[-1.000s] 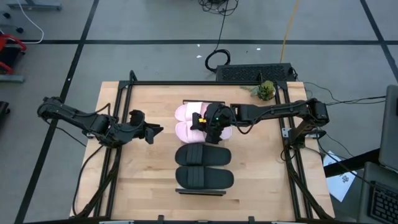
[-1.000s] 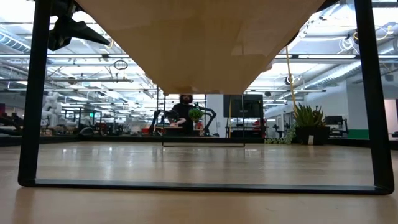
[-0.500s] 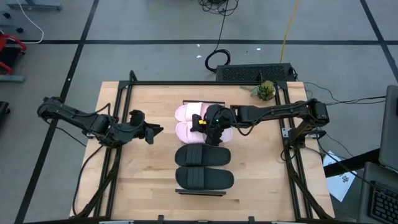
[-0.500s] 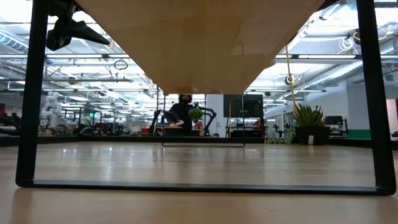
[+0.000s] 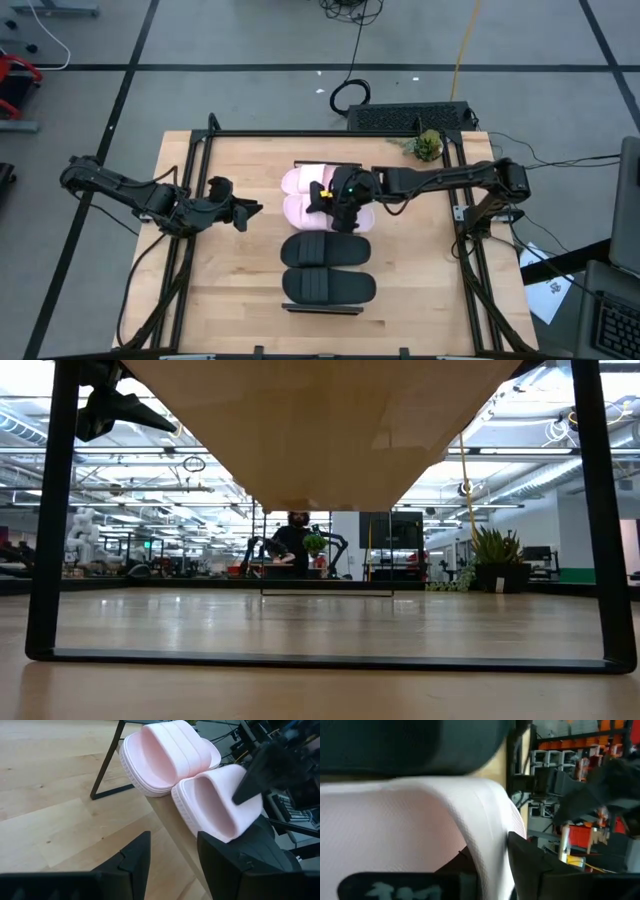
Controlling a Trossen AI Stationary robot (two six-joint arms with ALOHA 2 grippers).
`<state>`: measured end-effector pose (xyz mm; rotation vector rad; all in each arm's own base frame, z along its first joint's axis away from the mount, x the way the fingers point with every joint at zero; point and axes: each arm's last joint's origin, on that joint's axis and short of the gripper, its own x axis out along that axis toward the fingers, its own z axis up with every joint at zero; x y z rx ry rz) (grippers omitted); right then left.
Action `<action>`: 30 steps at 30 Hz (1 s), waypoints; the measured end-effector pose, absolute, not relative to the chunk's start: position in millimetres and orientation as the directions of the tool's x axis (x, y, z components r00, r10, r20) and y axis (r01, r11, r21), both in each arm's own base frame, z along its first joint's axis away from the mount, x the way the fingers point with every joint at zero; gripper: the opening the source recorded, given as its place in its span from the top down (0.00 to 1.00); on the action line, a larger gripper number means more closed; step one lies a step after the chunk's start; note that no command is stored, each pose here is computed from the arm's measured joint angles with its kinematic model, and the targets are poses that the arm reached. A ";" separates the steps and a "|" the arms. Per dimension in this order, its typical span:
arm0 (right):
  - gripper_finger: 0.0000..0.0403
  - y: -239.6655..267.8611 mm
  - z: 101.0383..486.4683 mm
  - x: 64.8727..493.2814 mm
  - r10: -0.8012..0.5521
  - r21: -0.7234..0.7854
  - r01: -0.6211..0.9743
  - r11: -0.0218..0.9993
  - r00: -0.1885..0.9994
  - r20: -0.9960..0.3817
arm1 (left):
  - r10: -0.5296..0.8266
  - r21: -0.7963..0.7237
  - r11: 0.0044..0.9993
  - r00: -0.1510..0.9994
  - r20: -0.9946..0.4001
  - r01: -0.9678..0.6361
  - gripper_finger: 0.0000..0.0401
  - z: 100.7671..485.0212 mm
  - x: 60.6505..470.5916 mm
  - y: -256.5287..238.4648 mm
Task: Pick and place slides into the shelf
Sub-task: Put the pink slipper on the shelf
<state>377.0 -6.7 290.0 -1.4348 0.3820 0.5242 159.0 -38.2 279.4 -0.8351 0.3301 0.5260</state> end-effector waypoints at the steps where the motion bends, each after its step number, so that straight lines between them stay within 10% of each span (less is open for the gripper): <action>1: 0.83 -8.3 292.4 376.5 0.107 -0.838 -0.543 0.057 0.838 -0.536 | 0.310 -0.615 0.554 0.824 -0.474 -0.562 0.60 279.4 159.1 -38.3; 30: 0.83 -10.7 300.3 368.8 0.198 -0.825 -0.554 0.109 0.826 -0.528 | 0.314 -0.616 0.550 0.823 -0.473 -0.564 0.60 279.4 159.1 -38.1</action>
